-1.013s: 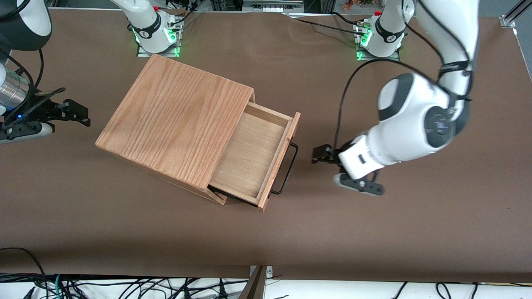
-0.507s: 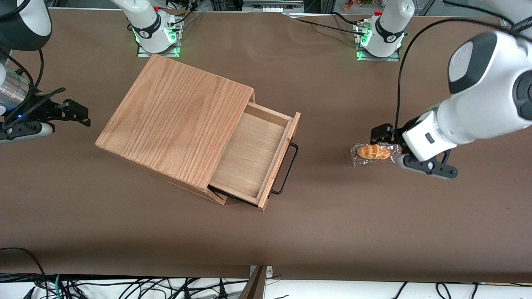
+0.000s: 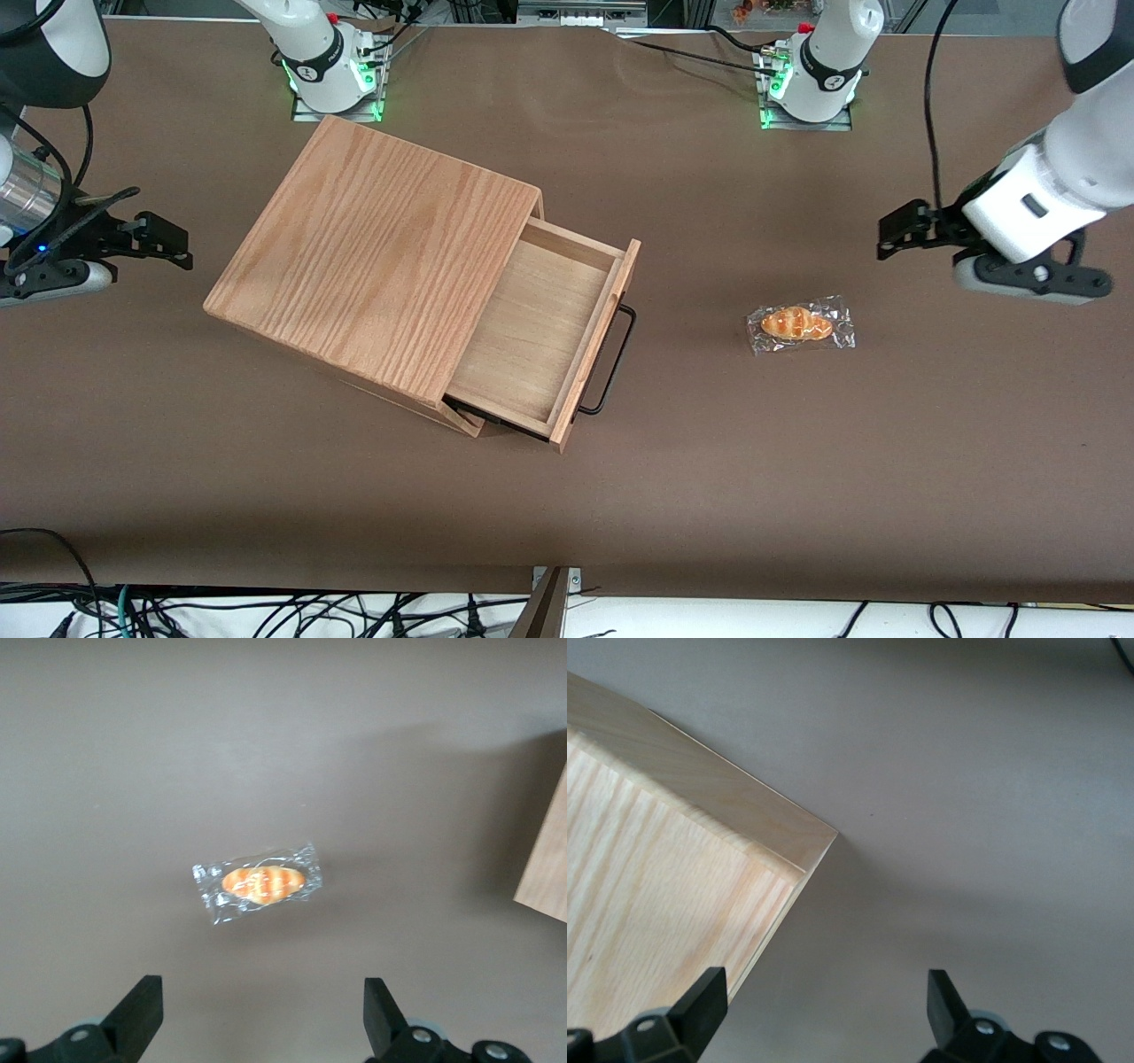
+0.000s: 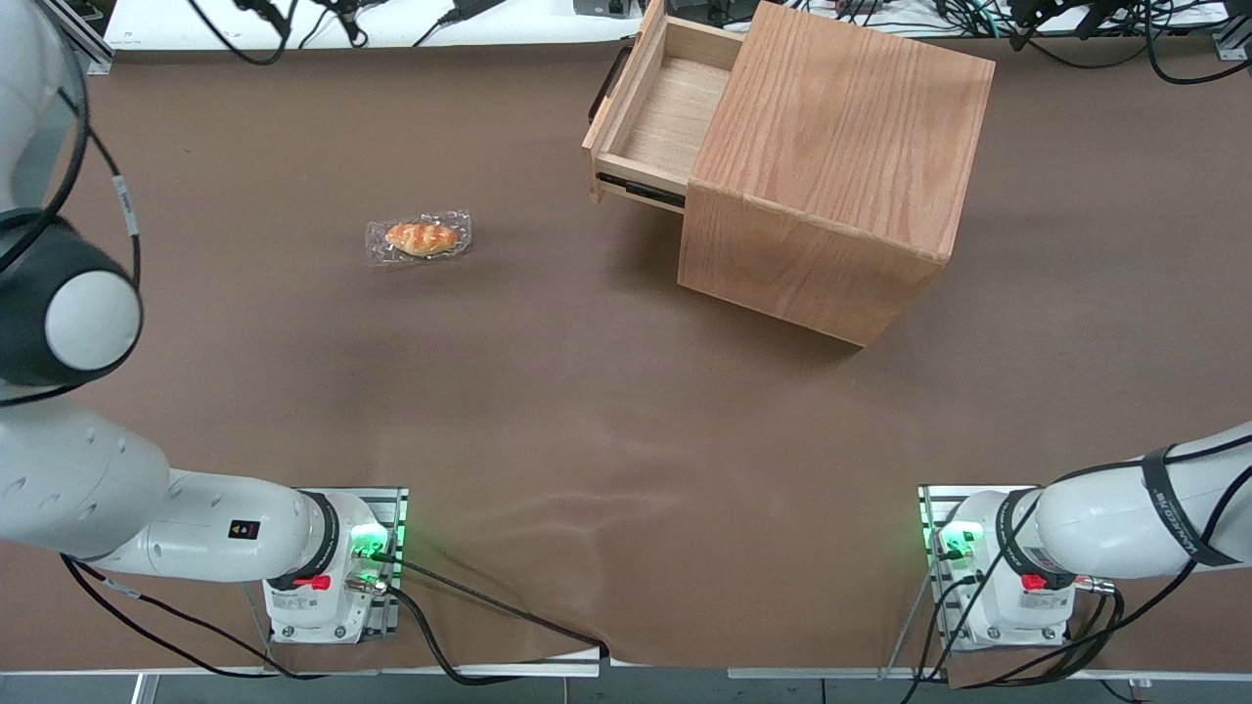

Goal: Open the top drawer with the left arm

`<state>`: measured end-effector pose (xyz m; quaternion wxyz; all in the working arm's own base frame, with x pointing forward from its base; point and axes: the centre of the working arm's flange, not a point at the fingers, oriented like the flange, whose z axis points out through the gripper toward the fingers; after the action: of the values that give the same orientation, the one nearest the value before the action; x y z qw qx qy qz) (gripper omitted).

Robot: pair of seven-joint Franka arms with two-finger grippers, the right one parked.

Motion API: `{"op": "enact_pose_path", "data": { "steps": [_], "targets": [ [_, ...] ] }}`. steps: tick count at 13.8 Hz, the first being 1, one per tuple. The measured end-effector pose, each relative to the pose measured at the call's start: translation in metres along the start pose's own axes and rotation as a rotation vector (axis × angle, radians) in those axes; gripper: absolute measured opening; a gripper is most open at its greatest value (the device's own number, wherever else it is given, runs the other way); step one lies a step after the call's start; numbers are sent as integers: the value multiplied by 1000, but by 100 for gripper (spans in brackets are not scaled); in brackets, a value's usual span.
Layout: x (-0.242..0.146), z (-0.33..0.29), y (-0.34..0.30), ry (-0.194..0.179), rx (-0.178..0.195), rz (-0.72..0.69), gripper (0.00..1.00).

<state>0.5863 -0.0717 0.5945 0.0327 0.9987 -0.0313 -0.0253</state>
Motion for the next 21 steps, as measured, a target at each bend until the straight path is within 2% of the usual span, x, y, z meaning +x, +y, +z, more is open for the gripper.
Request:
{"op": "enact_pose_path", "data": {
  "steps": [4,7,9,21],
  "targets": [
    [-28,7,-12,-9,3,-12,100],
    [-32,8,-16,-11,47,35,100],
    [-33,8,-17,-12,57,38,100],
    [-28,15,-25,-18,57,37,100]
  ]
}}
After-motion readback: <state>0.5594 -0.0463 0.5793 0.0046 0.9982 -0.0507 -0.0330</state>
